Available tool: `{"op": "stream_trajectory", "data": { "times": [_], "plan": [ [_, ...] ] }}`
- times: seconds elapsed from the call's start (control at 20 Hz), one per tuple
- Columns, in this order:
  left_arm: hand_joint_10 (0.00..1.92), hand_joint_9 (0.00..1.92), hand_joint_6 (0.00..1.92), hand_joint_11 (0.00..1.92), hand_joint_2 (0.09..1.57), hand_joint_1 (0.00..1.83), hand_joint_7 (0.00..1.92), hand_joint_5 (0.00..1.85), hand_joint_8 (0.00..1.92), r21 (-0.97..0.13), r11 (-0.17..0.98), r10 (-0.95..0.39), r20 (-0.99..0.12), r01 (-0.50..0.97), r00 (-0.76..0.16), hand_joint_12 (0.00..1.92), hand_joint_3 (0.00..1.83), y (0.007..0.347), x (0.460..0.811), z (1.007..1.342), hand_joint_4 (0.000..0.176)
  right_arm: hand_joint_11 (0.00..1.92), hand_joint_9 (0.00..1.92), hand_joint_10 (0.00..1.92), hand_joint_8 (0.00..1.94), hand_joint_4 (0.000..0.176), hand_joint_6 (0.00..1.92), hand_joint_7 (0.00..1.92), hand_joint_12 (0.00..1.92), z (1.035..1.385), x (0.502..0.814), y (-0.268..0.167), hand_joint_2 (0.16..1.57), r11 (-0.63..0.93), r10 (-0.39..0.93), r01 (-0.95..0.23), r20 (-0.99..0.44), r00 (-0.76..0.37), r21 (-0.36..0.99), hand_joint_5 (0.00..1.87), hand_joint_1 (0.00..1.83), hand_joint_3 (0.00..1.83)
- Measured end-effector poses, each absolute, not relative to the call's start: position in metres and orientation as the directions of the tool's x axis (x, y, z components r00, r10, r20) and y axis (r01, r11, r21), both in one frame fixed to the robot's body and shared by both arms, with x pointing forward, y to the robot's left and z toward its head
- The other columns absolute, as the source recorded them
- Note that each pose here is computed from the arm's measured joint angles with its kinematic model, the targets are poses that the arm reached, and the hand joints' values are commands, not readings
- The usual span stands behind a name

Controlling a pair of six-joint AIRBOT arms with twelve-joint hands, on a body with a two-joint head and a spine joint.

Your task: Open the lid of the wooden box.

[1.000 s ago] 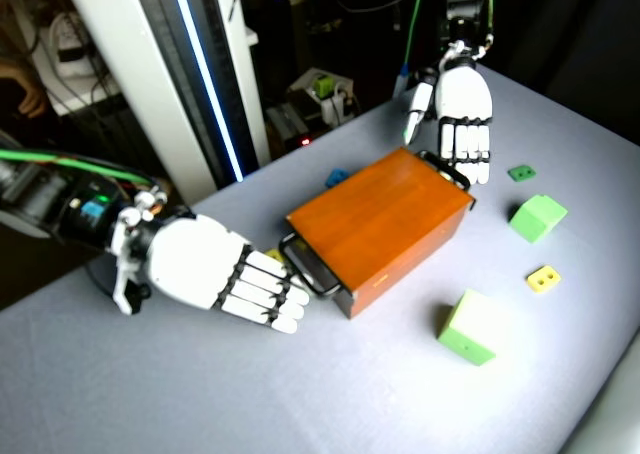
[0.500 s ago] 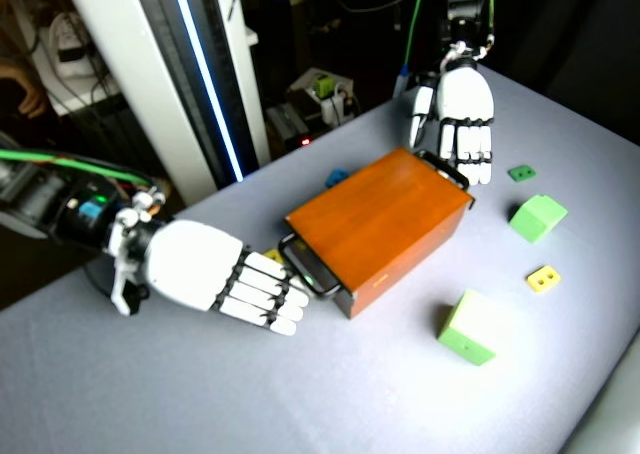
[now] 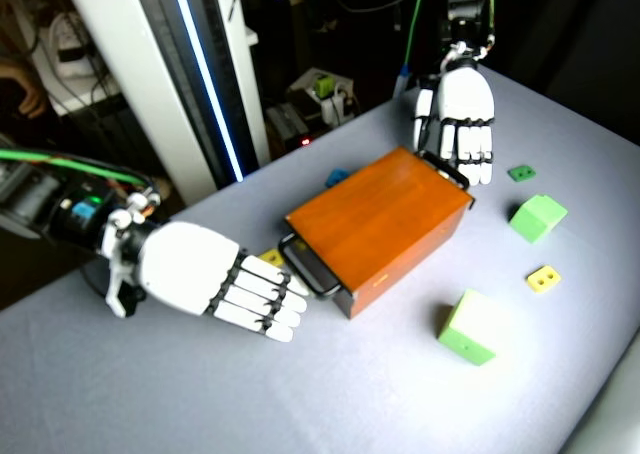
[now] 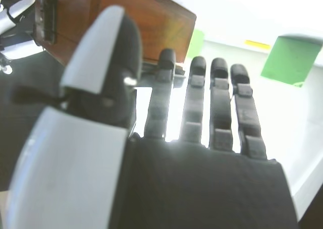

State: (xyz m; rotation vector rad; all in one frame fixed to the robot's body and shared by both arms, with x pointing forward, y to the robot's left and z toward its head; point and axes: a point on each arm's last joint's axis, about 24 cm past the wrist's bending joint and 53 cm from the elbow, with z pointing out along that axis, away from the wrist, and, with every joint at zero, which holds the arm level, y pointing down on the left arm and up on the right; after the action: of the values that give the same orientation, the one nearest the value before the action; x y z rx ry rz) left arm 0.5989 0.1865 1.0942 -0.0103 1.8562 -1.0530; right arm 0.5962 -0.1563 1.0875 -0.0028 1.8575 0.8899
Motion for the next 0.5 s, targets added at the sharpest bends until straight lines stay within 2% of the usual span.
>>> {"op": "stream_trajectory", "data": {
  "times": [0.1,0.15,0.2,0.3,0.4,0.45,0.5],
  "plan": [
    [0.0,0.0,0.0,0.0,1.34,0.7,0.0,0.0,0.0,-0.666,0.619,-0.431,-0.731,0.417,-0.528,0.0,0.0,0.186,0.599,1.097,0.153,0.0,0.0,0.0,0.0,0.0,0.0,0.0,0.0,1.089,0.596,-0.156,1.45,0.721,0.388,-0.384,-0.795,-0.467,0.577,0.0,1.0,0.02],
    [0.0,0.0,0.0,0.0,1.34,0.7,0.0,0.0,0.0,-0.667,0.616,-0.433,-0.731,0.419,-0.527,0.0,0.0,0.185,0.599,1.098,0.157,0.0,0.0,0.0,0.0,0.0,0.0,0.0,0.0,1.09,0.596,-0.156,1.46,0.72,0.39,-0.383,-0.794,-0.467,0.579,0.0,0.96,0.02],
    [0.0,0.0,0.0,0.0,1.34,0.7,0.0,0.0,0.0,-0.667,0.613,-0.435,-0.732,0.423,-0.524,0.0,0.0,0.185,0.599,1.1,0.17,0.0,0.0,0.0,0.0,0.0,0.0,0.0,0.0,1.09,0.597,-0.157,1.47,0.717,0.395,-0.382,-0.792,-0.466,0.583,0.0,0.96,0.02],
    [0.0,0.0,0.0,0.0,1.34,0.7,0.0,0.0,0.0,-0.673,0.607,-0.441,-0.728,0.423,-0.525,0.0,0.0,0.183,0.597,1.101,0.172,0.0,0.0,0.0,0.0,0.0,0.0,0.0,0.0,1.092,0.597,-0.156,1.47,0.713,0.399,-0.385,-0.791,-0.464,0.586,0.0,0.93,0.02],
    [0.0,0.0,0.0,0.0,1.35,0.67,0.0,0.0,0.0,-0.673,0.593,-0.441,-0.73,0.442,-0.521,0.0,0.0,0.18,0.594,1.105,0.16,0.04,0.0,0.0,0.0,0.0,0.0,0.0,0.03,1.096,0.597,-0.157,1.45,0.706,0.409,-0.39,-0.79,-0.457,0.591,0.0,1.03,0.01],
    [0.0,0.0,0.0,0.0,1.34,0.7,0.0,0.0,0.0,-0.675,0.587,-0.446,-0.73,0.447,-0.518,0.0,0.0,0.179,0.594,1.107,0.151,0.01,0.0,0.0,0.0,0.0,0.0,0.0,0.26,1.098,0.597,-0.157,1.44,0.702,0.413,-0.392,-0.789,-0.455,0.594,0.0,1.06,0.0],
    [0.0,0.0,0.0,0.0,1.34,0.69,0.0,0.0,0.0,-0.675,0.582,-0.449,-0.732,0.454,-0.512,0.0,0.0,0.179,0.594,1.11,0.159,0.0,0.0,0.0,0.0,0.0,0.0,0.0,0.42,1.101,0.597,-0.158,1.44,0.7,0.418,-0.395,-0.79,-0.449,0.595,0.0,1.04,0.0]
  ]
}}
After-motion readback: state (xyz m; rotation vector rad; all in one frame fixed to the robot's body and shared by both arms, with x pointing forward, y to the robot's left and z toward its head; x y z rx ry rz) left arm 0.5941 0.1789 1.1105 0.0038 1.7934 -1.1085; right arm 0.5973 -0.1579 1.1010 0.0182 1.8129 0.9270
